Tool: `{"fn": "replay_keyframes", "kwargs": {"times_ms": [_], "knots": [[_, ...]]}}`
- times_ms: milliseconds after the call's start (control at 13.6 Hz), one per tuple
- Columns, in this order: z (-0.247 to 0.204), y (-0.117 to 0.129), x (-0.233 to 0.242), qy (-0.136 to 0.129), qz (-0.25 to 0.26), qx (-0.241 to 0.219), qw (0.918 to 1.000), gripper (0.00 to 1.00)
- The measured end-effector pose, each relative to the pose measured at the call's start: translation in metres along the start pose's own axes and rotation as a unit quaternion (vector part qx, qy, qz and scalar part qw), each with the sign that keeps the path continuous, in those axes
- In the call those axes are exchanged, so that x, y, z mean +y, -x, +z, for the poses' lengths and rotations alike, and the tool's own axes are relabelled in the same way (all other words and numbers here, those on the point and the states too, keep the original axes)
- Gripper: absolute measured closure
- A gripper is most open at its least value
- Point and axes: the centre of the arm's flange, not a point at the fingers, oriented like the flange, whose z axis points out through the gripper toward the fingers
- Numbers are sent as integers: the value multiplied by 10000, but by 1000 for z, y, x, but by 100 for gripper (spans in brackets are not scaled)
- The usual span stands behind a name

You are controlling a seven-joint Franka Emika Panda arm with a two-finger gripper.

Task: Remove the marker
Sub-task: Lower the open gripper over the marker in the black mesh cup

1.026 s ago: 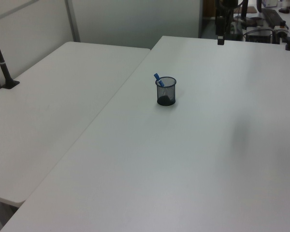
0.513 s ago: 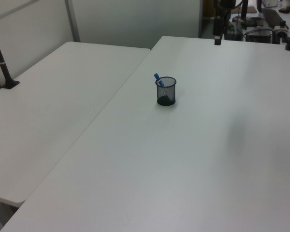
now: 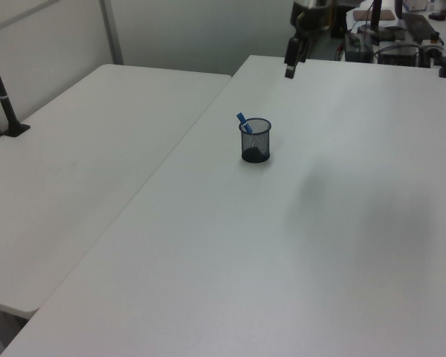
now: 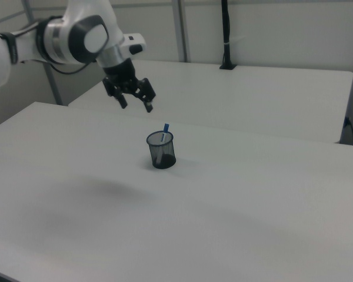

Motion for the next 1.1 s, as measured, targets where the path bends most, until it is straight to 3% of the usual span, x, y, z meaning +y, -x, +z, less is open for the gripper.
{"fn": "replay_keyframes", "kwargs": {"times_ms": [293, 513, 880, 953, 1099], "knots": [[48, -27, 3, -82, 361, 655, 9972, 1], [84, -40, 0, -132, 527, 979, 9937, 13], [144, -48, -9, 201, 621, 1290, 9895, 19], [159, -48, -14, 214, 672, 1355, 9883, 29], [176, -48, -21, 225, 757, 1338, 9879, 32]]}}
